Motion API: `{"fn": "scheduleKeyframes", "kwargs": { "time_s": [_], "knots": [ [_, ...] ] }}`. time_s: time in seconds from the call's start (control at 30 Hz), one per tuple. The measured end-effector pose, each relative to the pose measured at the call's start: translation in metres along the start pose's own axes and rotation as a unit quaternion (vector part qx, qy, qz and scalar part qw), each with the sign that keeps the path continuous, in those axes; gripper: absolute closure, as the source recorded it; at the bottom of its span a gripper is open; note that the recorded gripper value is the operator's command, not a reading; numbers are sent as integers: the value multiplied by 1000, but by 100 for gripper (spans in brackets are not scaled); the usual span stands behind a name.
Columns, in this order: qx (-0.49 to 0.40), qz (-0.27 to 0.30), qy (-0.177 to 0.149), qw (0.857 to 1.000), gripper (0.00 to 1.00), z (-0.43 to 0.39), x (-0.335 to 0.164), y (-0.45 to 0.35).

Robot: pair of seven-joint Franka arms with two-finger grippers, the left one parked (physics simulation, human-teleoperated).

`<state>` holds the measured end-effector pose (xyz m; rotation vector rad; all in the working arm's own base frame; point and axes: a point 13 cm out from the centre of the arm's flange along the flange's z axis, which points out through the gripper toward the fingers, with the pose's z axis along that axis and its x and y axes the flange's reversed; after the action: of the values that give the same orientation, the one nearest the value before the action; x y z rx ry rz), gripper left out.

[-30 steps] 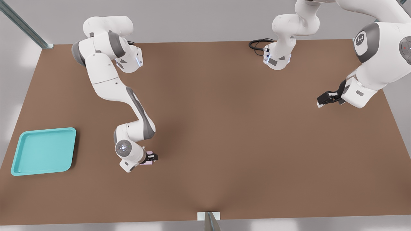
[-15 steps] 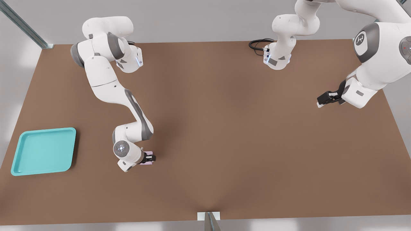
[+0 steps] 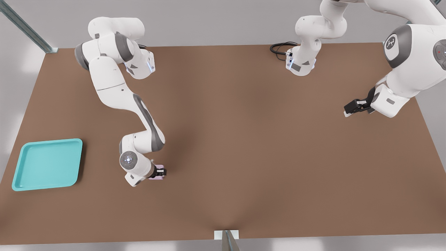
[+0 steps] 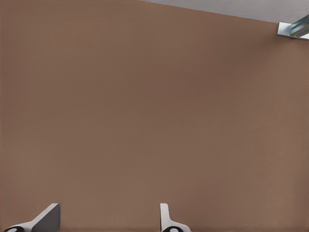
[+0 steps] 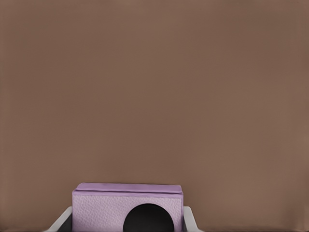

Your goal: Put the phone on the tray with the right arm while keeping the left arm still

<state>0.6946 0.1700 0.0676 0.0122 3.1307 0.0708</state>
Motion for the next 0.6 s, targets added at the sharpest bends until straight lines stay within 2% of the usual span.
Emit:
{"fn": "scheduleKeyframes", "kwargs": {
  "time_s": [0.17,0.27,0.43,0.6],
  "knots": [
    [0,34,-16,999,27,-63,-21,-63],
    [3,70,-11,998,27,-88,-23,-138],
    [4,125,13,992,27,-103,3,-289],
    [1,132,26,991,27,-104,34,-388]
  ]
}}
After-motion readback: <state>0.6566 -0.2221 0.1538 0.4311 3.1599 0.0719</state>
